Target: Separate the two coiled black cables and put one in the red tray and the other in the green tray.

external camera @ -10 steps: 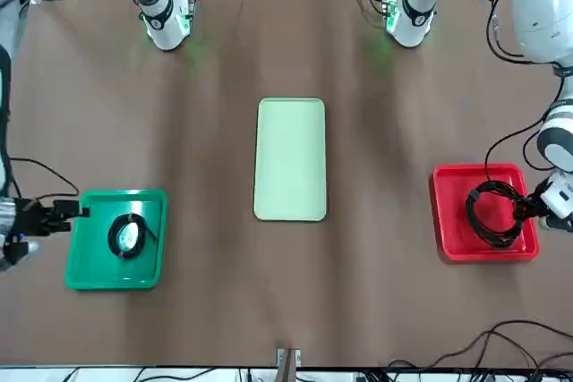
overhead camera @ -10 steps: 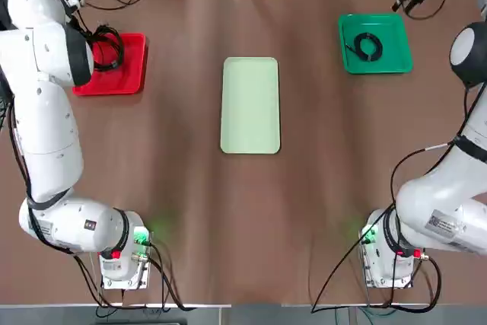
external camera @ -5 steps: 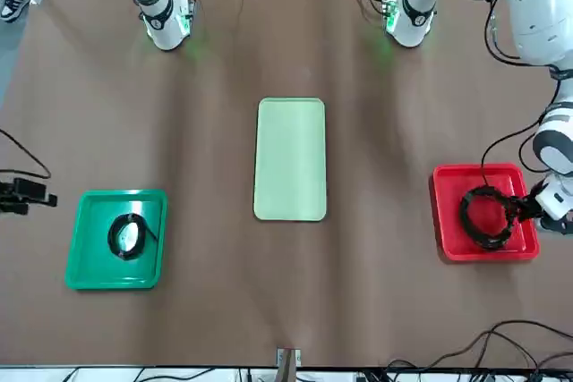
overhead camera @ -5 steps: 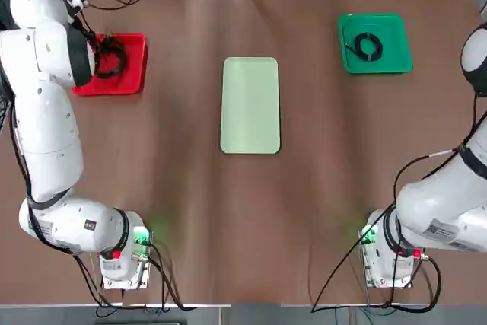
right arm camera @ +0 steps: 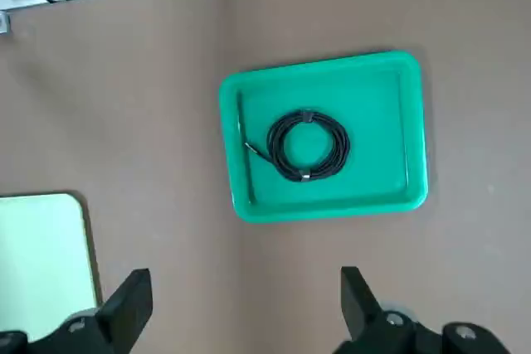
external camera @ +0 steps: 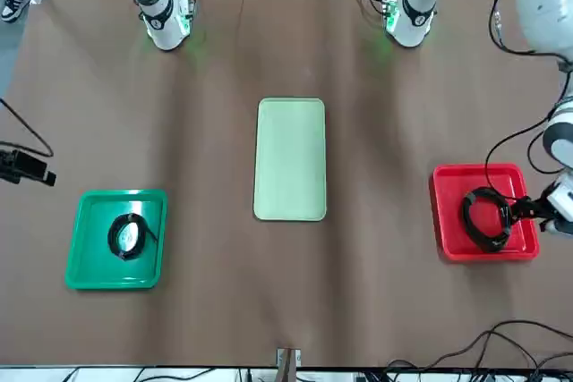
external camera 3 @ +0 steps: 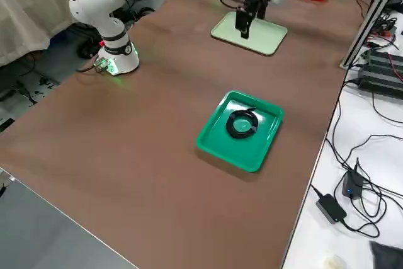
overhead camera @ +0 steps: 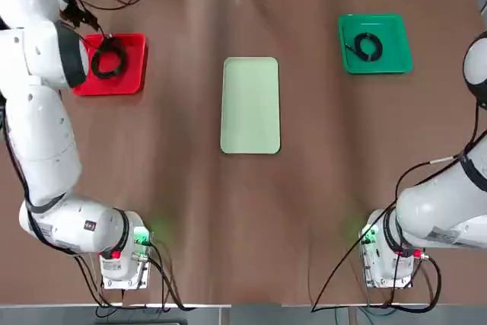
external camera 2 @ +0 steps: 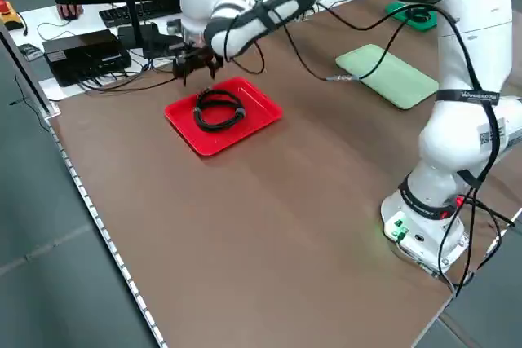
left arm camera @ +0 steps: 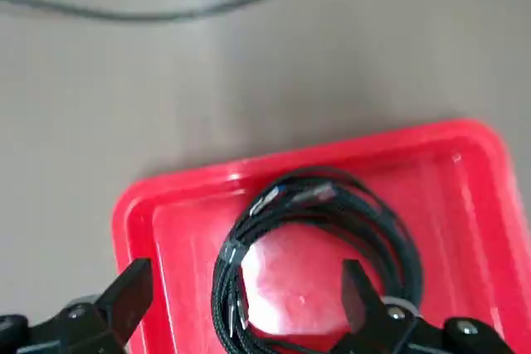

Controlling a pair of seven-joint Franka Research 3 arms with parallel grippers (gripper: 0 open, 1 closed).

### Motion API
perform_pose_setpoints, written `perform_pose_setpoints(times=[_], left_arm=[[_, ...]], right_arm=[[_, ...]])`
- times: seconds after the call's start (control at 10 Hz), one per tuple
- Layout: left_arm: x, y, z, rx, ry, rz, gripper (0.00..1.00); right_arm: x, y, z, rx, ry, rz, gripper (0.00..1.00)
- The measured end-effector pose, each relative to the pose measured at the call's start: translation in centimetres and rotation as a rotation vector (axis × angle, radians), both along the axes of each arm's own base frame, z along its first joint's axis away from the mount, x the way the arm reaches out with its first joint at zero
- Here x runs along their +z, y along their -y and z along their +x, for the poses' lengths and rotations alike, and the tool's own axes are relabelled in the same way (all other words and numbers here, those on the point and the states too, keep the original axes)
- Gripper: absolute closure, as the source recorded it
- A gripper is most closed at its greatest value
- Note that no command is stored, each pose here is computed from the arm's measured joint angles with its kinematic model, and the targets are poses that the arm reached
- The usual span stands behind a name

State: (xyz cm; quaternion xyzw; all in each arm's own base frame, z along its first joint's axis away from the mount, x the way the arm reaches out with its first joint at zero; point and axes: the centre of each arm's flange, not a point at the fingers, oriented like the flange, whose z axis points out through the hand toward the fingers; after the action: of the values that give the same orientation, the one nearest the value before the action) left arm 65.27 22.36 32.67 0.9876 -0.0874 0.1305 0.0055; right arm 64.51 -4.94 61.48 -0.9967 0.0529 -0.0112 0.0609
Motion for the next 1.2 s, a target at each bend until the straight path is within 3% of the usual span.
perform_pose_setpoints(times=[0.3, 0.6, 0.8, 1.2], left_arm=[[7.6, 6.5, 0.9, 0.081, -0.006, -0.006, 0.00], [14.2, 13.8, -0.1, 0.151, -0.062, -0.027, 0.00], [20.4, 17.6, -2.0, 0.167, -0.151, -0.053, 0.00], [29.1, 21.7, -7.5, 0.159, -0.211, -0.067, 0.00]], right_arm=[[2.9, -4.0, -3.4, -0.020, 0.000, -0.021, 0.01], [2.6, -5.9, -6.5, -0.006, -0.041, -0.068, 0.06], [2.5, -6.0, -7.2, -0.002, -0.048, -0.089, 0.04], [2.4, -5.3, -7.5, 0.055, -0.063, -0.097, 0.01]])
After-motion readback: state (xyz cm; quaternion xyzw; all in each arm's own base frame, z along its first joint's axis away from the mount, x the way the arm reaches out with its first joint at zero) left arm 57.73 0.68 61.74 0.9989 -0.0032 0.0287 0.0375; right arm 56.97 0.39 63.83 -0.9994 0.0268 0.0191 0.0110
